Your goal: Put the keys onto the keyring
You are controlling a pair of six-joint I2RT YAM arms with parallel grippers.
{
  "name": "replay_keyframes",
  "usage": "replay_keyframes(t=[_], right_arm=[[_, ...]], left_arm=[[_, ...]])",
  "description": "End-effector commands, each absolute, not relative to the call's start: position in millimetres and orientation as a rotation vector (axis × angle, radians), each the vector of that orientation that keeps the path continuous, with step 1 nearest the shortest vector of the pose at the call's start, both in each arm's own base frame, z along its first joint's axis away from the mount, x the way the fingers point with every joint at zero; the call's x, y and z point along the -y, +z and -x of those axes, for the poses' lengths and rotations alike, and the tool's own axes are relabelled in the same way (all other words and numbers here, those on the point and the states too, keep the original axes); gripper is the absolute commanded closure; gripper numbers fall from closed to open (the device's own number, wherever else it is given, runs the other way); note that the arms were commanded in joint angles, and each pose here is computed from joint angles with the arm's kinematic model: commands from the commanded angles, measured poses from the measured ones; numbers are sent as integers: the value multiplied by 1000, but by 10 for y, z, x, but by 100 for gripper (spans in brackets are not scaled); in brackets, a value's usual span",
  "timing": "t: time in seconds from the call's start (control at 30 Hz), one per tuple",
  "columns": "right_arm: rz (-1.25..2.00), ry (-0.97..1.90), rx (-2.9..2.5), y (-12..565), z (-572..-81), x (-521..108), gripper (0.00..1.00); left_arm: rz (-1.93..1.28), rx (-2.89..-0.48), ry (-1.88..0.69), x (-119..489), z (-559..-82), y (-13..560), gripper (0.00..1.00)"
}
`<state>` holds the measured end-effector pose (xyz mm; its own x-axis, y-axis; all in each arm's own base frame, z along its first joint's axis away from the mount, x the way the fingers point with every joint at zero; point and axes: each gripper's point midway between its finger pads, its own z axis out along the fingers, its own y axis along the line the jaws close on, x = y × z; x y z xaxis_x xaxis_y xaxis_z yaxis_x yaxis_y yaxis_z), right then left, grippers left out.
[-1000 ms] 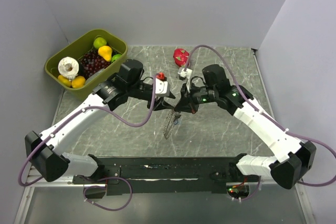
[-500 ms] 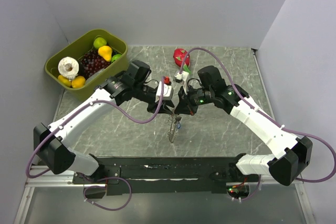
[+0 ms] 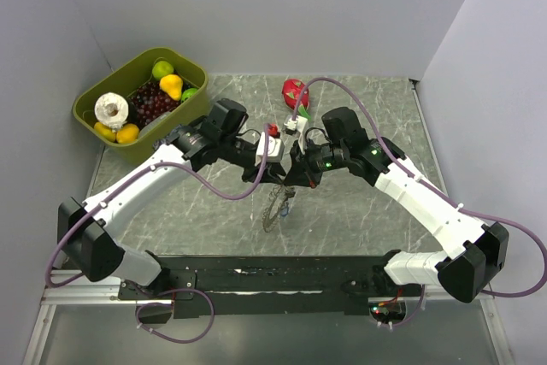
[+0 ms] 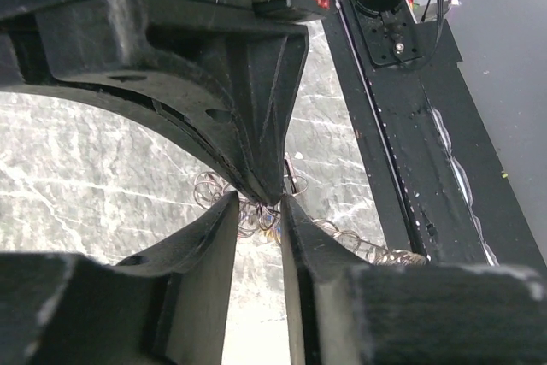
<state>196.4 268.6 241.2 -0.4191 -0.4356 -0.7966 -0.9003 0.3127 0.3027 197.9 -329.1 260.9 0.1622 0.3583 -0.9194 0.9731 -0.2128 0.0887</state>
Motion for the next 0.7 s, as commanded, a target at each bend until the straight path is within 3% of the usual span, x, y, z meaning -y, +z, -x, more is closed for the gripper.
replay_keyframes(t=[0.0, 0.27, 0.4, 0.6, 0.67], right_arm=[[1175, 1018, -1838, 2781, -1998, -2763, 100], [1175, 1019, -1831, 2795, -1992, -2762, 100], [1175, 1019, -1831, 2791, -1993, -2762, 100], [1157, 1000, -1832, 2792, -2021, -2751, 100], [1141, 978, -1829, 2810, -2040, -2729, 92]], left_arm=[[-1718, -1247, -1082, 3329, -1946, 2622, 70], [-1742, -1287, -1073, 3309, -1963, 2505, 75], [-1737, -1292, -1072, 3318, -1979, 2516, 99], [-1721, -1274, -1089, 3348, -1976, 2580, 99], [-1702, -1264, -1085, 3349, -1973, 2587, 99]])
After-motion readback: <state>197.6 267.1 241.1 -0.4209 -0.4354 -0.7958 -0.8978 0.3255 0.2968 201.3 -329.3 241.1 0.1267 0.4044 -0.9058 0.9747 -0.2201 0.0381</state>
